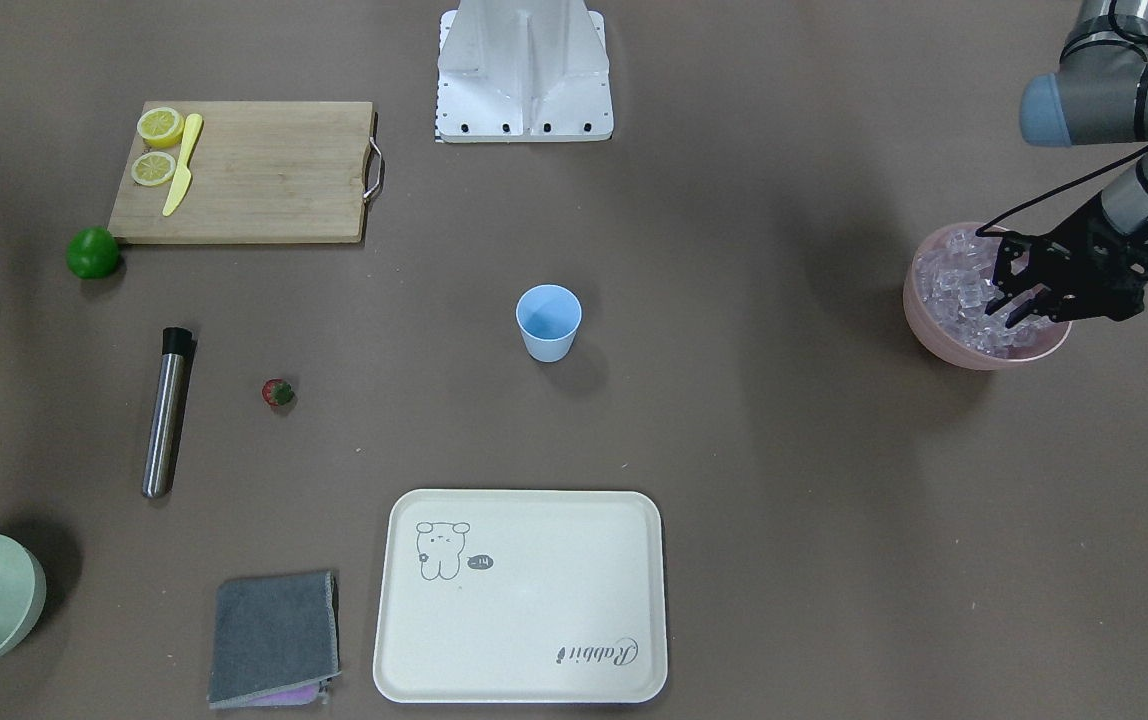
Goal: Mash ice and strawberries in cup
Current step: 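Carry the ice cube with the left gripper over the light-blue cup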
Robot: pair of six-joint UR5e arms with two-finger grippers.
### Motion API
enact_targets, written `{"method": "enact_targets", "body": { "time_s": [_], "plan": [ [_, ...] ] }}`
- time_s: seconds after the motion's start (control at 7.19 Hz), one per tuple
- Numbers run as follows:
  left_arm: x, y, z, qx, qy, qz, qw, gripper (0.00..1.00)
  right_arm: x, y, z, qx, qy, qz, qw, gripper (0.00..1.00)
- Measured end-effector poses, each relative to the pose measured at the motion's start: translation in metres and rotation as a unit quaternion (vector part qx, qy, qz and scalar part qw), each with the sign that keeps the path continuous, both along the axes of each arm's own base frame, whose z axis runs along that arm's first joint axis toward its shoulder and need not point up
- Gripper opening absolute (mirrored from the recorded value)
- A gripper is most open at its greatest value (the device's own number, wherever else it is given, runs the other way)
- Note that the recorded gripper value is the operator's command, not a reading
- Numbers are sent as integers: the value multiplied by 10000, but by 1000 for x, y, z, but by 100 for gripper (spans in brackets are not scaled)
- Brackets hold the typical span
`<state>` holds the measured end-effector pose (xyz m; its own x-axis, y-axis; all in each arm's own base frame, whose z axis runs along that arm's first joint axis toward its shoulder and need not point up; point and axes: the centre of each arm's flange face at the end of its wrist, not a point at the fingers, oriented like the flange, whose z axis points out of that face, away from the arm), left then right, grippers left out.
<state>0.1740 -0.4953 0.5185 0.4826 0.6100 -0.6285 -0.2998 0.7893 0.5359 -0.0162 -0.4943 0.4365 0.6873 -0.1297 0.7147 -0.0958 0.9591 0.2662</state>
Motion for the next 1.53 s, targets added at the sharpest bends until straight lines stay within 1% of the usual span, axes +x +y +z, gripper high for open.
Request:
{"method": "enact_targets", "body": {
  "time_s": [0.14, 0.42, 0.7, 0.83, 1.11, 1.39, 1.53],
  "plan": [
    [-8, -16, -21, 18, 197, -34, 9998, 0, -3, 0, -1, -9, -39, -42, 10000, 100],
    [-11, -50, -79, 64, 509, -66, 9987, 0, -9, 1, -2, -31, -110, -129, 9999, 100],
    [3, -75, -147, -90, 820, -290, 9962, 0, -17, 0, -2, -40, -127, -202, 9997, 100],
    [19, -79, -182, -235, 999, -381, 9940, 0, -20, 0, -2, -39, -127, -234, 9996, 100],
    [59, -75, -235, -473, 1285, -416, 9897, 0, -26, -1, -3, -30, -118, -283, 9995, 100],
    [117, -61, -278, -586, 1433, -521, 9866, 0, -28, -2, -2, -31, -111, -300, 9995, 100],
    [150, -47, -291, -577, 1513, -617, 9849, 0, -28, -2, -2, -30, -107, -300, 9995, 100]
  ]
}}
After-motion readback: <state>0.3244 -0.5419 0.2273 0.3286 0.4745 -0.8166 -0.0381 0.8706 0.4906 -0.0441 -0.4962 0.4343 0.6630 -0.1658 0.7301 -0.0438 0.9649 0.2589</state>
